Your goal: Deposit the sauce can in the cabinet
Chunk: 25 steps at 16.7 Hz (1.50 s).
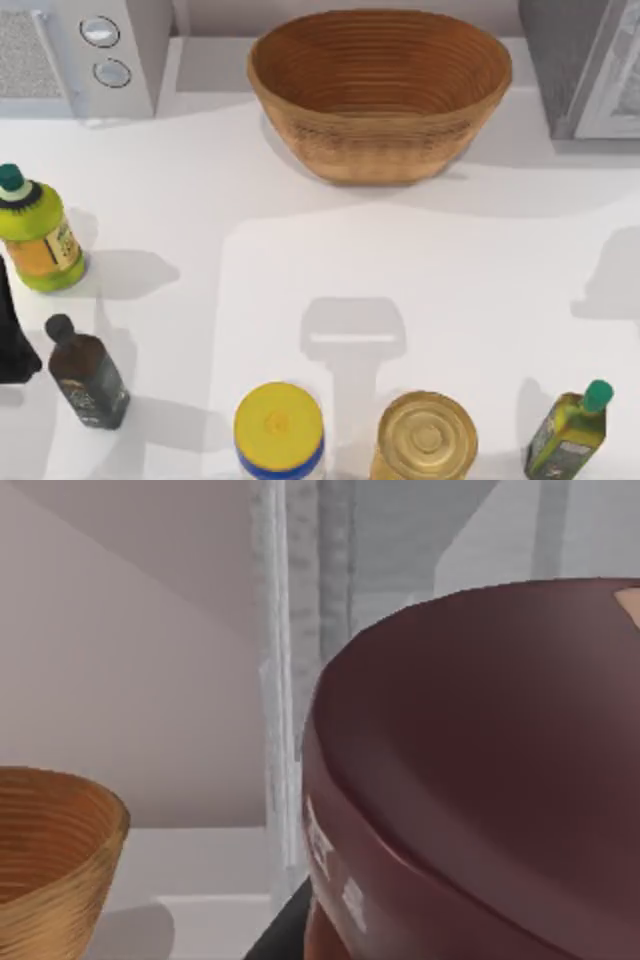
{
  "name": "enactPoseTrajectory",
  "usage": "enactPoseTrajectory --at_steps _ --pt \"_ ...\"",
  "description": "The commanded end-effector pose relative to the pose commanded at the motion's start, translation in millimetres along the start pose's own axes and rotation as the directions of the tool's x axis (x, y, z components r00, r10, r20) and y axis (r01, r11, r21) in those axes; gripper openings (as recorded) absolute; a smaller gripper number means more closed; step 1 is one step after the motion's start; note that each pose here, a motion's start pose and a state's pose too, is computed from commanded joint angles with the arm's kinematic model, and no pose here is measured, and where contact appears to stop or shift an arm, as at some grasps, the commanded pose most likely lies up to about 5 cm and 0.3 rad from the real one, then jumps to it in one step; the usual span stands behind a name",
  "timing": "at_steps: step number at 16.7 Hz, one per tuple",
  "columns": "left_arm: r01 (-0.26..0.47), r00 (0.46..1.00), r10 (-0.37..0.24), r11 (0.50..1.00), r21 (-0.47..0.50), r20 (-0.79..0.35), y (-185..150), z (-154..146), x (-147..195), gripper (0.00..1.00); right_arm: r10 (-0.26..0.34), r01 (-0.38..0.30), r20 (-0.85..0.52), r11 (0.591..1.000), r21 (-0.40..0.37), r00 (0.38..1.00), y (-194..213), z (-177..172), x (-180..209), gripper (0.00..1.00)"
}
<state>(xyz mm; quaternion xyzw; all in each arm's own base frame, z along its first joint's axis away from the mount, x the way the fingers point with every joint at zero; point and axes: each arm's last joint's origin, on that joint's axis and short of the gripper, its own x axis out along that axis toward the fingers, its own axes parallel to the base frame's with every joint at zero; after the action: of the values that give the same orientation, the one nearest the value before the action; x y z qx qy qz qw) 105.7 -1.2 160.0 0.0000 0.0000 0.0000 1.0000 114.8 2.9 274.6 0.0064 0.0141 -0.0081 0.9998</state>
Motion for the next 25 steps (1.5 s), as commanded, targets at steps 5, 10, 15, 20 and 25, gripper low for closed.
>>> enactPoseTrajectory --at_steps 5,10,15,20,25 --pt "0.0 1.0 0.0 1.0 0.0 0.0 0.0 0.0 0.0 1.0 -0.007 0.007 0.013 1.0 -0.003 1.0 10.1 113.4 27.4 0.0" --pt "0.0 1.0 0.0 1.0 0.0 0.0 0.0 0.0 0.0 1.0 0.002 -0.002 0.03 1.0 -0.01 1.0 26.7 203.7 70.6 0.0" --pt "0.0 1.0 0.0 1.0 0.0 0.0 0.0 0.0 0.0 1.0 0.017 -0.017 0.032 1.0 -0.013 0.999 44.0 249.4 109.9 0.0" --pt "0.0 1.0 0.0 1.0 0.0 0.0 0.0 0.0 0.0 1.0 0.022 -0.022 0.026 1.0 -0.013 0.999 50.4 258.6 123.5 0.0" --pt "0.0 1.0 0.0 1.0 0.0 0.0 0.0 0.0 0.0 1.0 0.019 -0.019 0.03 1.0 -0.01 0.999 49.2 259.4 127.4 0.0"
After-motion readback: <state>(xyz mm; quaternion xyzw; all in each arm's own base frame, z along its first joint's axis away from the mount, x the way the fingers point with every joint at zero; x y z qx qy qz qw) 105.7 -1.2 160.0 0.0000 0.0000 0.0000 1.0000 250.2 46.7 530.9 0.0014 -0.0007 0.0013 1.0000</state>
